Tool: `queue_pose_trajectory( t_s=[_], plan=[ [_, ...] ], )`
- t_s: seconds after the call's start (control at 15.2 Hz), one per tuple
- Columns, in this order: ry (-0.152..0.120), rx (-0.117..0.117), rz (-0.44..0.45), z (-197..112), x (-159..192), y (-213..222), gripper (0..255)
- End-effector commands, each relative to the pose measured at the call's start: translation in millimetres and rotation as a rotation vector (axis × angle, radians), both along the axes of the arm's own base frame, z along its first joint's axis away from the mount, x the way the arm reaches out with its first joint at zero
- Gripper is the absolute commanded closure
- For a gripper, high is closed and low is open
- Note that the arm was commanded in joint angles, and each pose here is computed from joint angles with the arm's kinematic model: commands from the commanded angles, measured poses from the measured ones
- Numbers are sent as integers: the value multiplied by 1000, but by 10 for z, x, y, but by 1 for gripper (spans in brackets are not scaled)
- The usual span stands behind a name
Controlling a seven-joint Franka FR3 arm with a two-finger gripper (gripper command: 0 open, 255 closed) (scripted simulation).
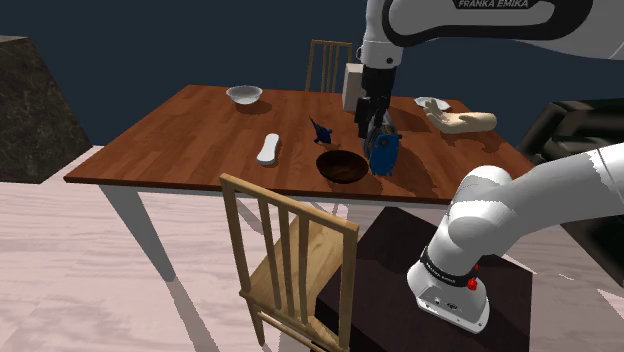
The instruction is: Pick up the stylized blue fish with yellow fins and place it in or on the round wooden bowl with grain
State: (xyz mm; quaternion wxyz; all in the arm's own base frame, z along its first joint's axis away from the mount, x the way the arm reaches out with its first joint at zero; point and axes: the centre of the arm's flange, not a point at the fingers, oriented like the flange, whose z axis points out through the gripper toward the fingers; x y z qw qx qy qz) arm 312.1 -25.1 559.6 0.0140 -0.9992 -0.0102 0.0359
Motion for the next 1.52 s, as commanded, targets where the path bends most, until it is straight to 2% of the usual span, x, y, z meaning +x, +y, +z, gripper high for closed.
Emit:
queue_pose_trajectory(
  t_s=[0.0,1.45],
  plan=[
    [0,0,0,0,0,0,0],
    [-57,-142,-192,-1054,2250,-1163,0]
  ],
)
